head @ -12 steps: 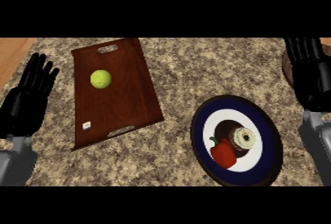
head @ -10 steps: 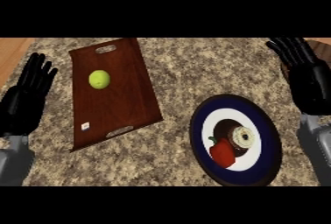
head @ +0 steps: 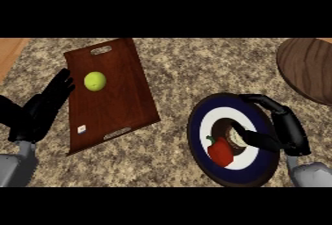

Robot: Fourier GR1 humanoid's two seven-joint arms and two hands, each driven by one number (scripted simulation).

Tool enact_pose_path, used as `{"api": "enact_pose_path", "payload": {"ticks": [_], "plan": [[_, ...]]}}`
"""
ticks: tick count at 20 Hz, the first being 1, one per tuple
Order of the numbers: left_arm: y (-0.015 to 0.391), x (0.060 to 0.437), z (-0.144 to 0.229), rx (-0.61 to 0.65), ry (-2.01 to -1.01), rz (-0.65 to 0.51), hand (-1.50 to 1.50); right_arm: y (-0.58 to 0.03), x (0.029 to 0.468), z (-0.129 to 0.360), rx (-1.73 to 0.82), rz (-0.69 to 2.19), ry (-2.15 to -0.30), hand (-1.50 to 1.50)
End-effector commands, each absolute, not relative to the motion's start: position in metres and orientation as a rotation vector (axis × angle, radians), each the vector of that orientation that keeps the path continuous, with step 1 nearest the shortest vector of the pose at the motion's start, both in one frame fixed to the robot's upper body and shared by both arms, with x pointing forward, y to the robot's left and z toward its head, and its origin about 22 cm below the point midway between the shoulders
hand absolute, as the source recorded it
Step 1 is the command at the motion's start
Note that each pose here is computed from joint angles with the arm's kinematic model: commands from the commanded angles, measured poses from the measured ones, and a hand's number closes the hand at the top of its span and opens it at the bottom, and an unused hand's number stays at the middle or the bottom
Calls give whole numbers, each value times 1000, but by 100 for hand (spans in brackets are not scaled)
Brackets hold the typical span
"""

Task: Pick the cupcake from the plate and place it in the bowl

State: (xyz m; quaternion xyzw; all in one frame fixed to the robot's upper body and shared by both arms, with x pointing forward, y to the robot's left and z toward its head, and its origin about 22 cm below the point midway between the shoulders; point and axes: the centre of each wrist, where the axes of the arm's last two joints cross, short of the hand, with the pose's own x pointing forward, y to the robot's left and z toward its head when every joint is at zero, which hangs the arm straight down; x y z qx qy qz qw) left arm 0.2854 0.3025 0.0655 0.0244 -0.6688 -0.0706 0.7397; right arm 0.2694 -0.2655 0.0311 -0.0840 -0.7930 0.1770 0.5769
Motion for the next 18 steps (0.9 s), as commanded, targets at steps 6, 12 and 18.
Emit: {"api": "enact_pose_path", "payload": {"ticks": [6, 12, 18], "plan": [[311, 287, 77, 59, -1412, -200, 0, -238, 202, 47, -310, 518, -2008, -150], [300, 290, 69, 63, -1408, -202, 0, -251, 198, 99, -584, 784, -1766, -150], [305, 291, 72, 46, -1417, -215, 0, -235, 206, 157, -651, 1002, -1501, -150]]}}
